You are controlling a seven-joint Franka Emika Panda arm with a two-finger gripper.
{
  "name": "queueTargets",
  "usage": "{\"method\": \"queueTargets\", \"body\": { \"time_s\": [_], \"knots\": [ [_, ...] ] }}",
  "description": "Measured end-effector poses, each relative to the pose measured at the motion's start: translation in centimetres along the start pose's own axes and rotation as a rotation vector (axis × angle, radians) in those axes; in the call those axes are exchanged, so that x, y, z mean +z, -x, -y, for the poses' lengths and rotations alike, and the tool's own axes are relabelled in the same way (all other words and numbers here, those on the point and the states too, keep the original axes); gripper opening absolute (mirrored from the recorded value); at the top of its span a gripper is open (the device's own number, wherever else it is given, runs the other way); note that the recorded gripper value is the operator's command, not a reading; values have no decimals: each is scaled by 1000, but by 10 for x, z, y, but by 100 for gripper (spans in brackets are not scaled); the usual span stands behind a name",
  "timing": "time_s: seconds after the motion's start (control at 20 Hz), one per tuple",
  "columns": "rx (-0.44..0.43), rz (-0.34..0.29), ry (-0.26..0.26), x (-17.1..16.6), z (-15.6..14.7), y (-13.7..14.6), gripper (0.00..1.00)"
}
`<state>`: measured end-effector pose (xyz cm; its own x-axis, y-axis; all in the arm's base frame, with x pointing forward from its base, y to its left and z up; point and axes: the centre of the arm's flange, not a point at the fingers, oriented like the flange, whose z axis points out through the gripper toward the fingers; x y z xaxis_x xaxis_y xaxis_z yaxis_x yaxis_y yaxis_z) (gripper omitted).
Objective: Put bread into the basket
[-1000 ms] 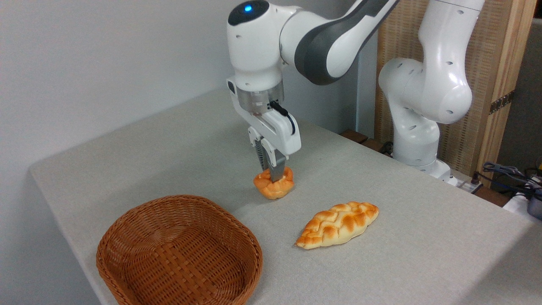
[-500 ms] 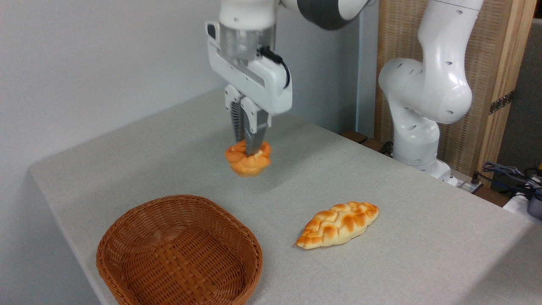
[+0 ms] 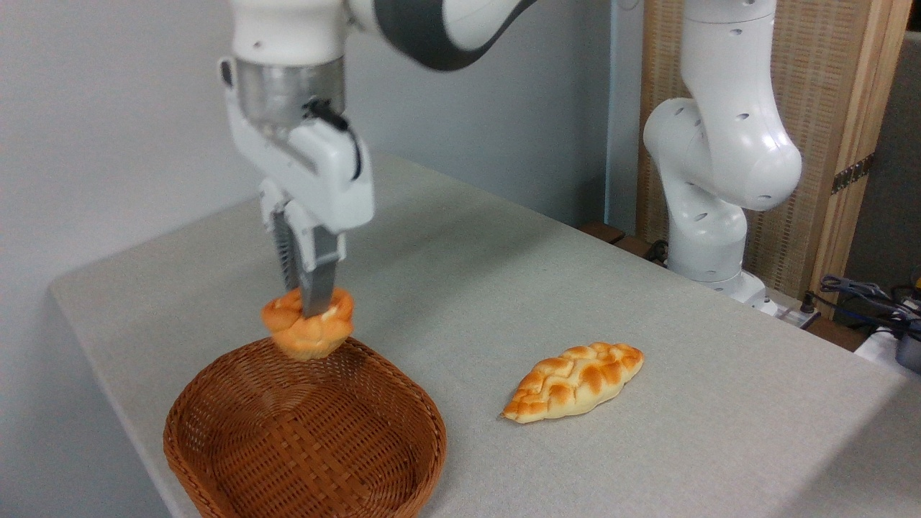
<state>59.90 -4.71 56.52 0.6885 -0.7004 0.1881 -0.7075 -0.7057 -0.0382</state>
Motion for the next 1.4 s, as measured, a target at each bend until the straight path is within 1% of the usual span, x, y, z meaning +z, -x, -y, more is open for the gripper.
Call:
{"method": "queueTargets", "body": {
  "time_s": [0.05, 0.1, 0.15, 0.2, 0.4, 1.4],
  "knots": [
    [4, 0, -7, 8, 2, -7, 63],
    [10, -1, -12, 15, 2, -13, 84],
    [16, 0, -13, 21, 2, -18, 96],
    [20, 3, -13, 25, 1, -21, 100],
    [37, 19, -15, 33, -4, -27, 100],
    [39, 14, -19, 30, -4, -29, 100]
  ]
}}
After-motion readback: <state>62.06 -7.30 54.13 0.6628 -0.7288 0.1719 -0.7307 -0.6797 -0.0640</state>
